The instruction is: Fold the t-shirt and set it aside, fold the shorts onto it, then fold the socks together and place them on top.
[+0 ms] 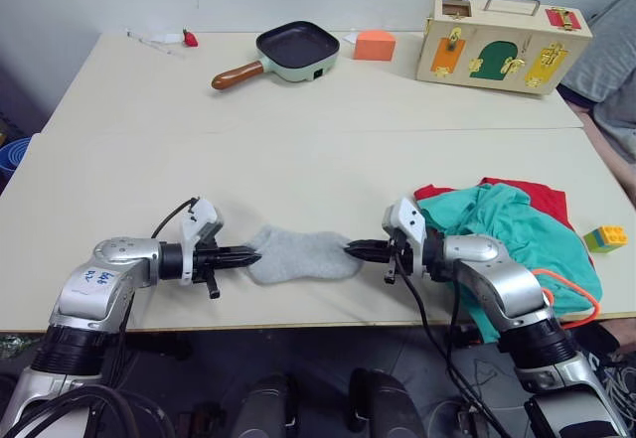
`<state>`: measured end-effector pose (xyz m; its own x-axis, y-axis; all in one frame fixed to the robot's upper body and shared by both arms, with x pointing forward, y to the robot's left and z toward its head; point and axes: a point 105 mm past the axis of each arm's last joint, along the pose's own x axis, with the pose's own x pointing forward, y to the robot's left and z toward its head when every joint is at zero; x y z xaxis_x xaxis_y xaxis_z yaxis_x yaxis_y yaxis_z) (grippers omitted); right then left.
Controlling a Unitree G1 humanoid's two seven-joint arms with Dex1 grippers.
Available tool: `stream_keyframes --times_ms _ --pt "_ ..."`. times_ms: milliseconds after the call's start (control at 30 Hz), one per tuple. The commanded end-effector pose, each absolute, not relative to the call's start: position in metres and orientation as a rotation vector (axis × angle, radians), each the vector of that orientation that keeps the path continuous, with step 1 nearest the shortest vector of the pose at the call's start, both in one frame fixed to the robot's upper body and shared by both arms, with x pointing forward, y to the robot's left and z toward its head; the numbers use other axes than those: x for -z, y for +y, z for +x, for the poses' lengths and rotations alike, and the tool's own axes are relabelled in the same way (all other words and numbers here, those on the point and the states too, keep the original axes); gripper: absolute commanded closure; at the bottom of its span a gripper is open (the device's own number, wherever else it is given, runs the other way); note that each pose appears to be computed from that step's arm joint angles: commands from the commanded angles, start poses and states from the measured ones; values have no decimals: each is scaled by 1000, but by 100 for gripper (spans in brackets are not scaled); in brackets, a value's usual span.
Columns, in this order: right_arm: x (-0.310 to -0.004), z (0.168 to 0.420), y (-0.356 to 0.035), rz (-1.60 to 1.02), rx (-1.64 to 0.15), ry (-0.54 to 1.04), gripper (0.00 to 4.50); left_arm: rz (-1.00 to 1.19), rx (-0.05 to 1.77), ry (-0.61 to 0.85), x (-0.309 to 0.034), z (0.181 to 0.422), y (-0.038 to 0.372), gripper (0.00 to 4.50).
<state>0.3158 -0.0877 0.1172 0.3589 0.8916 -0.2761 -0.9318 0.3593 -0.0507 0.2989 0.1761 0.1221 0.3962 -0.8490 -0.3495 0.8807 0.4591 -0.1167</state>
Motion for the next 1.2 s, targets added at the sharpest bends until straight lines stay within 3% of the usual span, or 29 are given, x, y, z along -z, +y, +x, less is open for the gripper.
stream_keyframes --times_ms 33,267,700,767,867,967,1067,1100,1200 --pt "-141 315 -90 -234 -1207 127 443 61 1119 294 -141 294 186 450" --pt "-147 311 -78 -217 -1245 102 443 16 1069 298 -141 292 199 450" --pt "-129 315 -60 -182 -1224 138 443 -30 966 387 -117 298 215 450" --pt "-128 310 -64 -176 -1250 171 401 -38 972 401 -116 296 214 450" --pt "-141 316 -76 -185 -1200 101 315 21 966 357 -122 297 213 380" --pt "-162 306 -81 -167 -1265 -21 212 86 990 182 -149 296 218 288" --pt "-172 298 -73 -134 -1309 -76 234 89 1031 65 -172 291 215 284" --pt "-170 297 -68 -147 -1316 -76 267 86 1054 50 -176 290 210 284" --pt "-158 300 -49 -199 -1295 -75 374 106 1094 33 -174 290 193 346"
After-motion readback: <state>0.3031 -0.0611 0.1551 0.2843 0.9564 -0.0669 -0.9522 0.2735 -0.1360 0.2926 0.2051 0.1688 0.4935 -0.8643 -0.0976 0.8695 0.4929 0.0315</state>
